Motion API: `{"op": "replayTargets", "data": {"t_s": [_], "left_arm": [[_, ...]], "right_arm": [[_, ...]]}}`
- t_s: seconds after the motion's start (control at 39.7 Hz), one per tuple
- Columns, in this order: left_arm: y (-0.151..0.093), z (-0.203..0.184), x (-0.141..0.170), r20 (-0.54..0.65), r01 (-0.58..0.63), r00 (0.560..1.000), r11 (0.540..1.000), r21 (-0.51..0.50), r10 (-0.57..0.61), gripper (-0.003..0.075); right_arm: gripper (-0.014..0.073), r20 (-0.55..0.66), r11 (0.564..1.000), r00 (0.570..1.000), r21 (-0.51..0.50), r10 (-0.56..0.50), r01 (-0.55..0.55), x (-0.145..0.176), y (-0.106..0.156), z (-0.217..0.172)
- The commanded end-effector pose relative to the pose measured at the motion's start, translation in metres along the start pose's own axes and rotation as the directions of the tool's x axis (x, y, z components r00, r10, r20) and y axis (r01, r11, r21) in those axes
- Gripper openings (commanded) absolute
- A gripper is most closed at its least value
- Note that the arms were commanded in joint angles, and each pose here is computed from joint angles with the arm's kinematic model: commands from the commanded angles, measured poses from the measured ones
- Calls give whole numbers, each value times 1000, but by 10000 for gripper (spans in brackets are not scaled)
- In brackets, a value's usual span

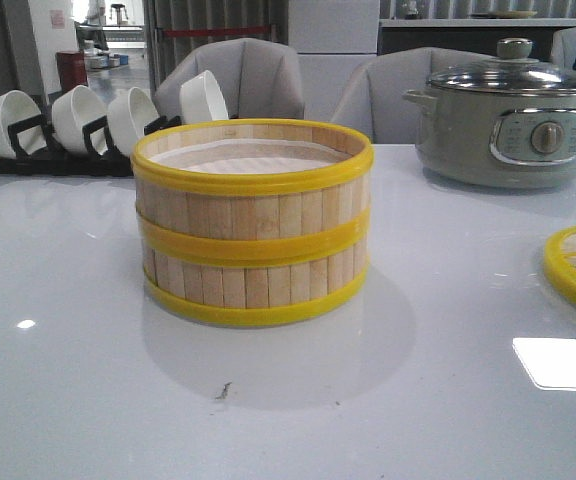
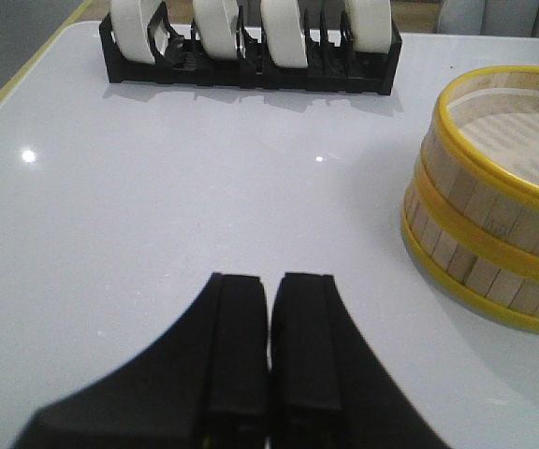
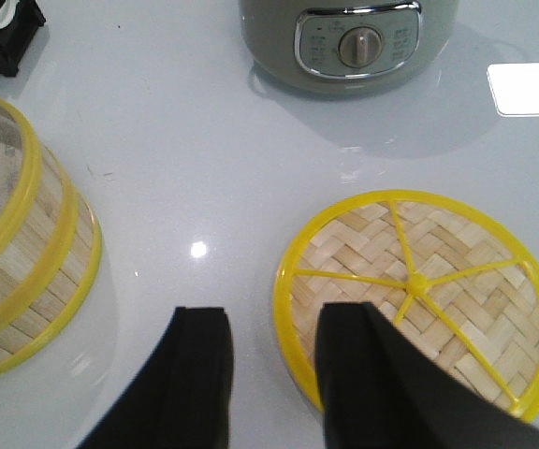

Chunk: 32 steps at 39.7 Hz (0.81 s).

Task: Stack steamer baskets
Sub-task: 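Raise the left gripper away from the stacked baskets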

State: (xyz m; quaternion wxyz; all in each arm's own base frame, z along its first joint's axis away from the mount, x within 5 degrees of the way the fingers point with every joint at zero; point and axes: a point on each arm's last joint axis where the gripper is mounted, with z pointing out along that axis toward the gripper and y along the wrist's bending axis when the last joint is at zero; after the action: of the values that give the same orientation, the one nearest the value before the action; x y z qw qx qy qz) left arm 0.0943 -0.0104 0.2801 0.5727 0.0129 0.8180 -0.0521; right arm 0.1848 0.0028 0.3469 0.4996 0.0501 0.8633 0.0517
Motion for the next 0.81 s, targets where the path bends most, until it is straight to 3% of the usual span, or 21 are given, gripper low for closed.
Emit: {"op": "replayTargets", "data": {"t_s": [0.0, 0.13, 0.15, 0.48, 0.68, 0.78], "left_arm": [[-2, -3, -17, 119, 5, 993, 1000, 19, -7, 86], [-2, -3, -16, 113, 5, 994, 1000, 18, -7, 86], [-2, -3, -16, 113, 5, 994, 1000, 18, -7, 86], [-2, -3, -16, 113, 5, 994, 1000, 18, -7, 86], [-2, -3, -16, 113, 5, 994, 1000, 18, -7, 86], [-2, -3, -16, 113, 5, 994, 1000, 18, -7, 86]], "right_arm": [[232, 99, 1000, 995, -7, 0, 1, -16, 2, -8], [32, 89, 1000, 996, -6, -3, 4, -15, 1, -8], [24, 89, 1000, 996, -6, -3, 4, -15, 1, -8], [42, 38, 1000, 999, -2, -5, 5, -11, 1, -8], [215, -50, 990, 988, -5, -143, 143, -3, 1, -8], [229, -59, 989, 987, -6, -147, 147, -2, 1, -8]]}}
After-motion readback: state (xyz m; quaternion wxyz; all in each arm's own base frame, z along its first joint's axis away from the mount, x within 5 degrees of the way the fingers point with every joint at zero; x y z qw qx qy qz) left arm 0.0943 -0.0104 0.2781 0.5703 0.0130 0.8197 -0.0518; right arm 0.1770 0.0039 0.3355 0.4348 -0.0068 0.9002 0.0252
